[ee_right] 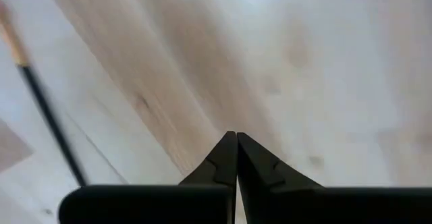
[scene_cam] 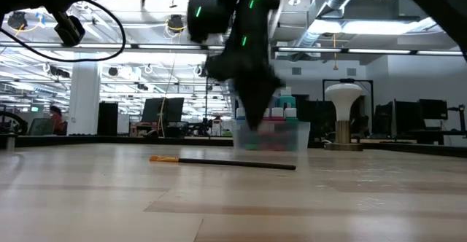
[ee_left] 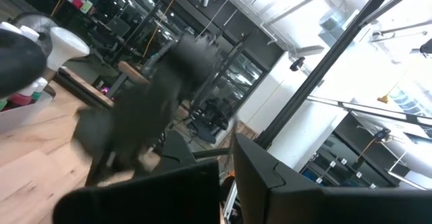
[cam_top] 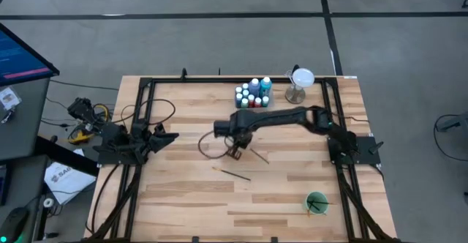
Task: Pick & Place Paint Supplies
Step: Put the silver paintbrush into the green cup
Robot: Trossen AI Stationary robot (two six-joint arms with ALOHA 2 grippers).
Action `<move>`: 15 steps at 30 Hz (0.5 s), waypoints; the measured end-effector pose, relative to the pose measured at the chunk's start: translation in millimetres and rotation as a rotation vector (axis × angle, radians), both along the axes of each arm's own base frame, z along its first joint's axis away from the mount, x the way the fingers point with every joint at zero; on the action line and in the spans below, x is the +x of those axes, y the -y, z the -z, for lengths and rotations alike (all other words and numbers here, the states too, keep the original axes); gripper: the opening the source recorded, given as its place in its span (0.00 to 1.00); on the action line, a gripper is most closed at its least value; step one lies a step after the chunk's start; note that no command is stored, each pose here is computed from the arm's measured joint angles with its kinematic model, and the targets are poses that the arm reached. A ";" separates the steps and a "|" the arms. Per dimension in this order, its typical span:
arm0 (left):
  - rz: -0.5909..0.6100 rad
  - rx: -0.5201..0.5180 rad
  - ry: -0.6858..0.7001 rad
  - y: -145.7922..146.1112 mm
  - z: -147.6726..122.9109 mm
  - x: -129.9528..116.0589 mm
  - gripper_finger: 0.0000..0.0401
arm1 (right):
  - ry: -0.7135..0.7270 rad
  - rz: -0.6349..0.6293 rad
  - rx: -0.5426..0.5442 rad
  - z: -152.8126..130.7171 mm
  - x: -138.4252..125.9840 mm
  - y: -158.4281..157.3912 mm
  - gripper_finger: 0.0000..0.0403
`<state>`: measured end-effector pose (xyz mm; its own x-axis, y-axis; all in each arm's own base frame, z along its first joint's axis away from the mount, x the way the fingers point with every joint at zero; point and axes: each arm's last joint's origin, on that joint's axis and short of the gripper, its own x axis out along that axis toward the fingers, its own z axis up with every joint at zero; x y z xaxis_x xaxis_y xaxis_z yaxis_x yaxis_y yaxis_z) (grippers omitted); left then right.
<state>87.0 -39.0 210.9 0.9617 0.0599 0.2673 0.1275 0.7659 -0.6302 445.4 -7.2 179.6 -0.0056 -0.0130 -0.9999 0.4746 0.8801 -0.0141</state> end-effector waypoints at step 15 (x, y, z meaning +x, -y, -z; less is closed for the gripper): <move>0.001 -0.002 0.004 0.0 -0.4 -0.1 0.00 | 0.557 0.048 -0.166 -221.0 -123.3 -59.4 0.00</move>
